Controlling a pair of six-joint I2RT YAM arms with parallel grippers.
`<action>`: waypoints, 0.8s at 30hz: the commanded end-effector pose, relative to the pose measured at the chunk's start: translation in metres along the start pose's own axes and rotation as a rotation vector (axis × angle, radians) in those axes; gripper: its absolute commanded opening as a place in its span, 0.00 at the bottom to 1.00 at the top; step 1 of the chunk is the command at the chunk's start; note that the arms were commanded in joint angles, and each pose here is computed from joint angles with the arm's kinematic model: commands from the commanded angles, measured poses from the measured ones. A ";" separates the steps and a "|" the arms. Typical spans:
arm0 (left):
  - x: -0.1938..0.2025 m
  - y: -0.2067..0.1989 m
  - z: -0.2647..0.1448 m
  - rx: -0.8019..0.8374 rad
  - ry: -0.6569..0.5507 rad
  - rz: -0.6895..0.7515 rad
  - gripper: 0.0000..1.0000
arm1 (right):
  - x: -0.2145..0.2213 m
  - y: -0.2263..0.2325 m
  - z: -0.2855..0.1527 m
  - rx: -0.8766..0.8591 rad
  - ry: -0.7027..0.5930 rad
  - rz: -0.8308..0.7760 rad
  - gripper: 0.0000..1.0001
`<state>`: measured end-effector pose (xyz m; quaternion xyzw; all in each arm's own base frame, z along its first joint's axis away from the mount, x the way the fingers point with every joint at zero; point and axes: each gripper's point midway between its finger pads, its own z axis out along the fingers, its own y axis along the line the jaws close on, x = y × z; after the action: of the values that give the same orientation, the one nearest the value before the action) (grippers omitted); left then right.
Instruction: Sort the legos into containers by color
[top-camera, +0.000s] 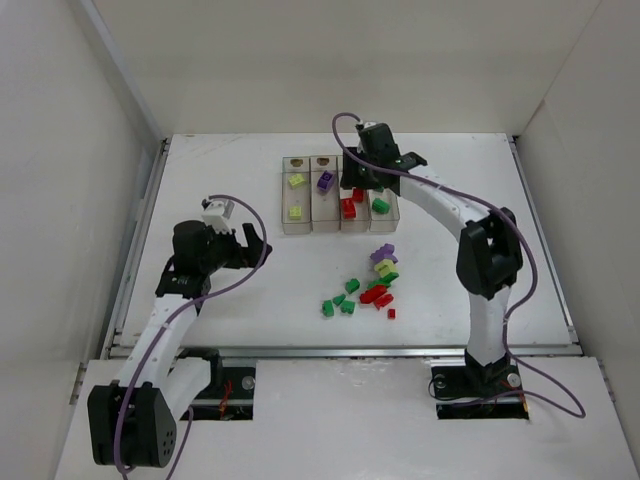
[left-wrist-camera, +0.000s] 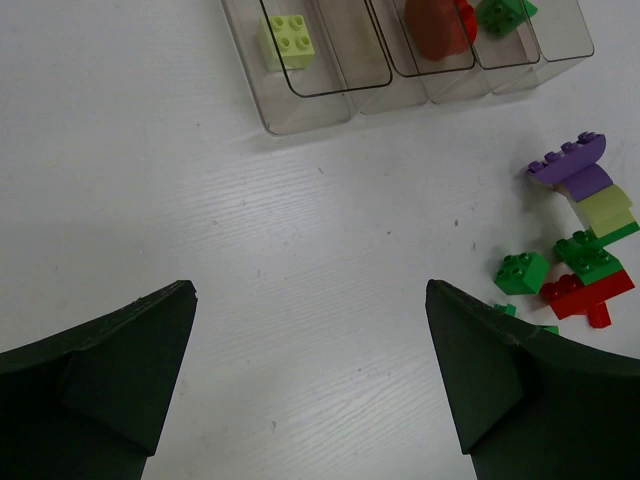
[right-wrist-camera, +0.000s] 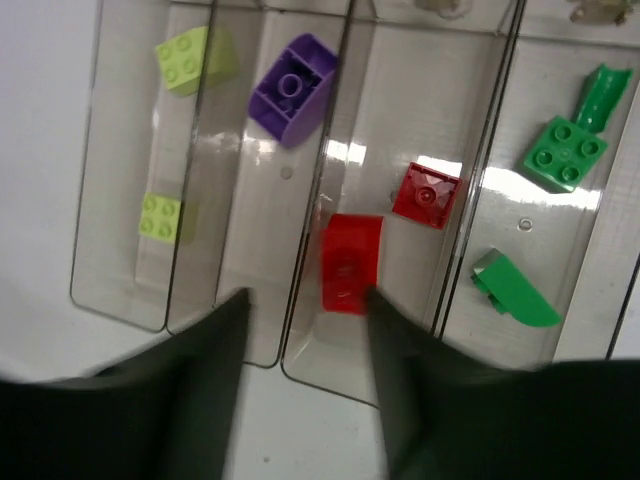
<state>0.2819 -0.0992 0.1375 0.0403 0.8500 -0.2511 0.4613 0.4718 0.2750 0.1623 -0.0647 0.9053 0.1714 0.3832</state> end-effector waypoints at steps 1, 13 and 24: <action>-0.017 -0.007 -0.002 0.030 -0.074 0.021 0.97 | -0.012 -0.009 0.005 0.057 -0.002 0.006 0.62; -0.017 -0.005 -0.002 0.021 -0.076 0.021 0.99 | -0.034 0.011 -0.072 0.050 -0.082 -0.137 1.00; -0.022 -0.008 -0.002 0.037 -0.102 0.026 0.99 | 0.152 -0.009 -0.164 0.098 0.303 -0.020 1.00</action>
<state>0.2855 -0.0994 0.1437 0.0416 0.8406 -0.2522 0.4776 0.2957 0.2194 0.1696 -0.1205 0.9403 0.1049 0.3004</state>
